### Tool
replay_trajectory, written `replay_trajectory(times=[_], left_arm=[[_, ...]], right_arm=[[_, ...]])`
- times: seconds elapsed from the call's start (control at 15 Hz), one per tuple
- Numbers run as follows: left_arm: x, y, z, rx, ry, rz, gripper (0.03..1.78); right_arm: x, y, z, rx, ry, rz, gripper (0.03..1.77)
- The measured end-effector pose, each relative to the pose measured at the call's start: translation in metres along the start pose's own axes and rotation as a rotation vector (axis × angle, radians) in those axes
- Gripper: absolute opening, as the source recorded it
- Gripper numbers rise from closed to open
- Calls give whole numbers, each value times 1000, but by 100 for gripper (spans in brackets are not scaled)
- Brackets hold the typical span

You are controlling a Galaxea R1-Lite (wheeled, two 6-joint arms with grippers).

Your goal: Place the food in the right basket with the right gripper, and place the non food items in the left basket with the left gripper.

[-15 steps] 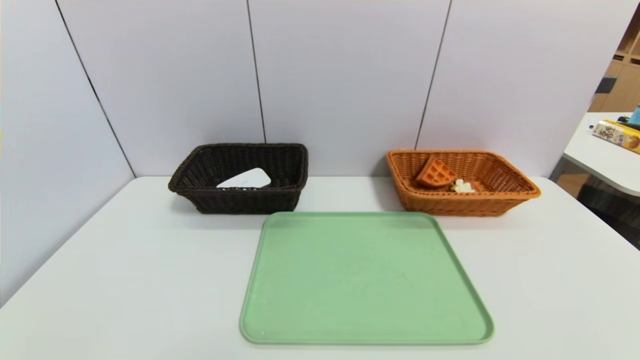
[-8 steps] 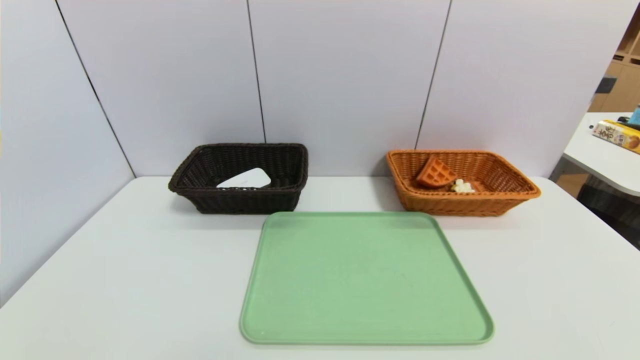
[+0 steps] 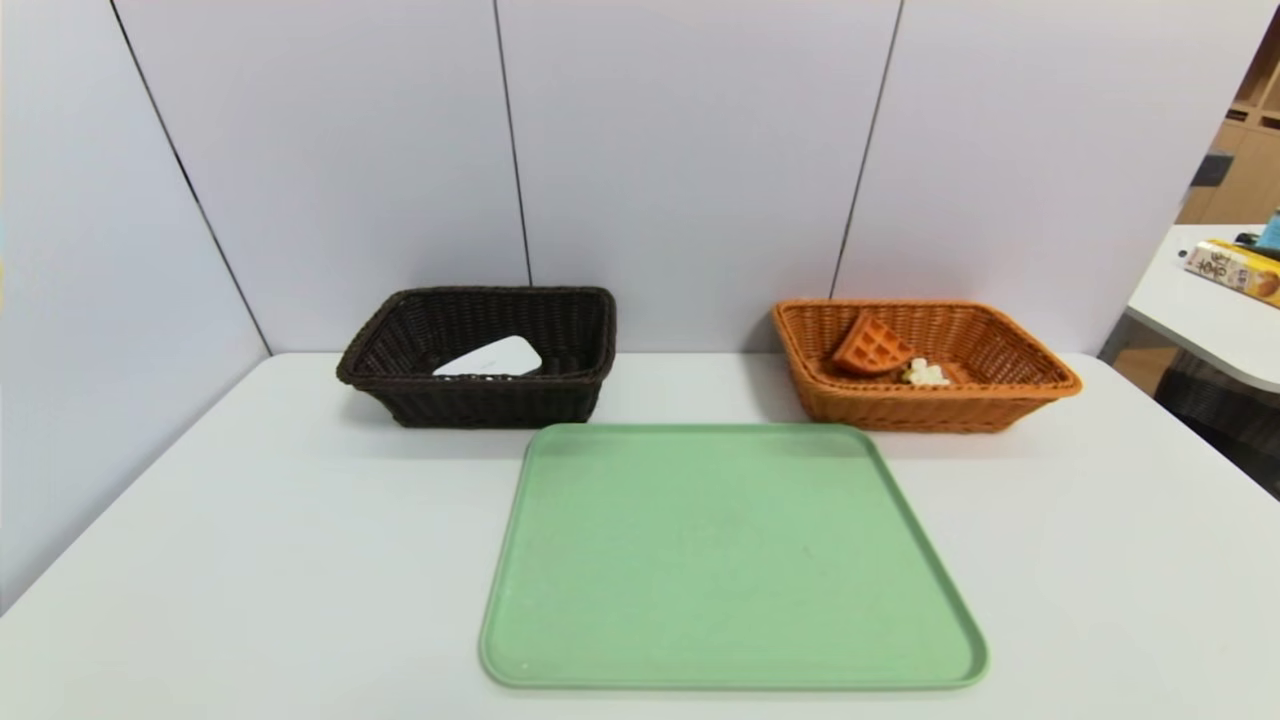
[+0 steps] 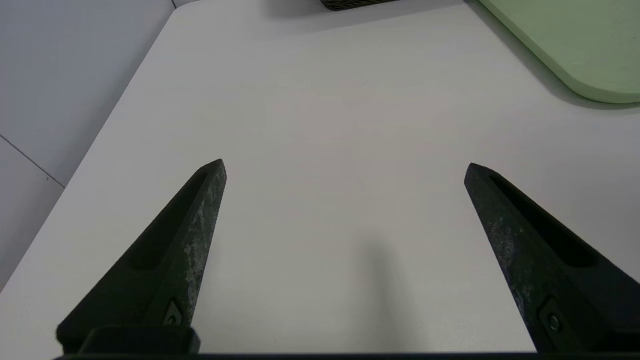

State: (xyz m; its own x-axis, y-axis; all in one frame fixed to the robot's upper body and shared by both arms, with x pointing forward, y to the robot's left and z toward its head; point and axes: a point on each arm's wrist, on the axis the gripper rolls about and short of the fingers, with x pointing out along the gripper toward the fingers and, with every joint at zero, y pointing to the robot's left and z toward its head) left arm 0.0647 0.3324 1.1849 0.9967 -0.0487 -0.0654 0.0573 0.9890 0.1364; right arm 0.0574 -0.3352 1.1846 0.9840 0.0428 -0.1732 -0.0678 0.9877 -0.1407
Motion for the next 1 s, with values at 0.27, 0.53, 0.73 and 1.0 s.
replay_trajectory(times=[0.27,0.53,0.73,1.0], left_arm=[[3,0,-1,-25,-47,27,169],[5,1,-3,-128,-52,54,169],[5,1,-3,-141,-51,56,169],[5,1,-3,-165,-57,56,169]], right_arm=[[2,-1,-1,17,-17,-31,170],[10,-1,3,13,-177,-48,170],[12,-1,-1,96,-164,-57,170],[12,-2,-1,160,-166,-62,170]])
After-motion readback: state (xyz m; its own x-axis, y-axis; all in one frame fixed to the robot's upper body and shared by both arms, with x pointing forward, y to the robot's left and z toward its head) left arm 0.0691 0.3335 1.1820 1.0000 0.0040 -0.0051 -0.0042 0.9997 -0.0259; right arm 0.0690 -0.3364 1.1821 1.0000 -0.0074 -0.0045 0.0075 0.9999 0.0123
